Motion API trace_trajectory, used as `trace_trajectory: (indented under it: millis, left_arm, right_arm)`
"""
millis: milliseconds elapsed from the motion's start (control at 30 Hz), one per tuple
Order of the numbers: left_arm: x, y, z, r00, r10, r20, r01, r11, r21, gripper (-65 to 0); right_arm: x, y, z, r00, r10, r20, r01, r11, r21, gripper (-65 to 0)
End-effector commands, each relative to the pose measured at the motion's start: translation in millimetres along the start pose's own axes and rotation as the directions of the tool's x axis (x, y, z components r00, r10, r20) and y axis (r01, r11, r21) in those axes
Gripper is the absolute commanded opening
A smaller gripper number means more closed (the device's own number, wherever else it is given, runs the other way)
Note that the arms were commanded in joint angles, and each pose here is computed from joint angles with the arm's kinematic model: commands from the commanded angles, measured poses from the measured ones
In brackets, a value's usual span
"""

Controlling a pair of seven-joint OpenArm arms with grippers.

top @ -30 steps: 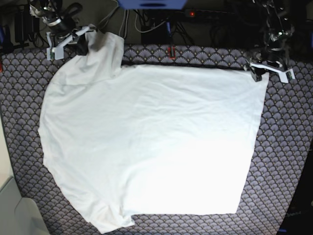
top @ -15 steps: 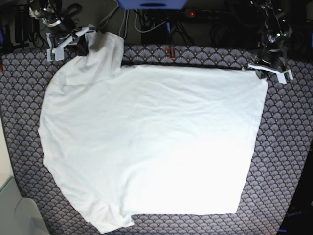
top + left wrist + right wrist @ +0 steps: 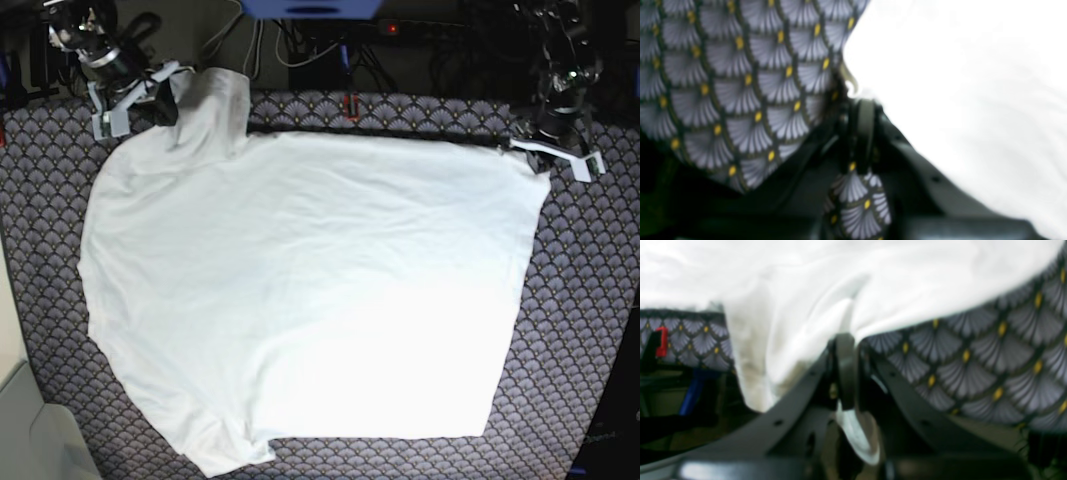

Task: Fold the T-shirt properly
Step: 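Lift the gripped edge and pull it across the shirt toward the hem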

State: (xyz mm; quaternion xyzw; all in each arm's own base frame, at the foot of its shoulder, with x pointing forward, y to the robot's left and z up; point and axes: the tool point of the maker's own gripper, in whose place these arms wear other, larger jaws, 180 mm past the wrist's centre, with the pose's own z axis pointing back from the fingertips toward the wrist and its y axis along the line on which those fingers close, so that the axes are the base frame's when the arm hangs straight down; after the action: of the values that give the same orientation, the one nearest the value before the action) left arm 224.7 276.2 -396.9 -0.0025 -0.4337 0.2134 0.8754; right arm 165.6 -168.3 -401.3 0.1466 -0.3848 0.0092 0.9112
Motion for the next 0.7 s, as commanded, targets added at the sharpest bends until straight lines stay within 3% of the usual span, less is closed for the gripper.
trace_trajectory:
  millis: [0,167,500,667]
  left_arm:
    - [19.9,-4.0,3.3,0.998,-0.017,0.062,0.018,1.0,-0.012,-64.6]
    - [37.1,-11.6,5.2,0.994,-0.026,0.106,0.029,0.999,-0.027,-64.6]
    - [69.1,-34.4,-17.4,0.999,-0.018,0.045,0.021,0.997,-0.073,-64.6]
    - [95.9,-50.3,-24.7,0.998,-0.006,0.061,0.012,0.995,-0.104,-64.6]
  right_arm:
    - [18.3,0.0,2.1,0.998,0.019,0.056,-0.019,1.0,0.006,-65.0]
    - [46.0,-13.8,4.9,0.992,0.044,0.122,-0.04,0.999,-0.031,-65.0]
    - [99.4,-27.9,-2.7,0.967,0.113,0.227,-0.102,0.993,-0.06,-65.0]
    - [131.0,-30.7,-14.2,0.962,0.154,0.225,-0.142,0.988,-0.068,-65.0]
